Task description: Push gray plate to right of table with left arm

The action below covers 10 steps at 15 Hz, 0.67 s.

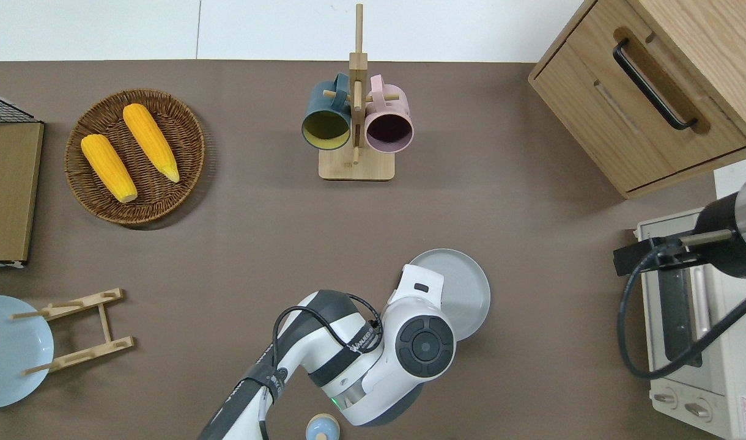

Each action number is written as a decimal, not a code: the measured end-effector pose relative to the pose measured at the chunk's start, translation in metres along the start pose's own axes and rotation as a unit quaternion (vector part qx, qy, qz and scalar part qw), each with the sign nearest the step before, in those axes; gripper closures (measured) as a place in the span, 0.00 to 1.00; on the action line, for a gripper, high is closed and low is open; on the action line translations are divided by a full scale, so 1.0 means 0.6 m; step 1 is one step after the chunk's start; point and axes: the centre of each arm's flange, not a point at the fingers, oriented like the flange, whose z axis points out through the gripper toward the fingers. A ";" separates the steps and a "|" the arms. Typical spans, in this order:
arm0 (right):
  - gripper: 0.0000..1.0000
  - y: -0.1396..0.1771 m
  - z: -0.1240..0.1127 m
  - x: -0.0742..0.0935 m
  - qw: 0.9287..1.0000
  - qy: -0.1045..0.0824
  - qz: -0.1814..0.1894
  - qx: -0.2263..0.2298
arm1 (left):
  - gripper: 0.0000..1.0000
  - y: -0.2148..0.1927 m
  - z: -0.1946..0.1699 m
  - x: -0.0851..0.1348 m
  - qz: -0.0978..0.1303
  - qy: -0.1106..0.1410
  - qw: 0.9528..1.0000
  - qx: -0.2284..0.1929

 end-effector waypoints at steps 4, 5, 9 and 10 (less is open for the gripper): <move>0.01 0.000 0.000 0.000 1.000 0.000 0.000 0.000 | 0.00 -0.056 -0.096 0.054 0.066 -0.011 0.998 0.018; 0.01 0.000 0.000 0.000 1.000 0.000 0.000 0.000 | 0.00 -0.077 -0.120 0.073 0.086 -0.014 0.996 0.024; 0.01 0.000 0.000 0.000 1.000 0.000 0.000 0.000 | 0.00 -0.191 -0.212 0.179 0.155 -0.040 0.986 0.044; 0.01 0.000 0.000 0.000 1.000 0.000 0.000 0.000 | 0.00 -0.215 -0.229 0.202 0.165 -0.046 0.984 0.047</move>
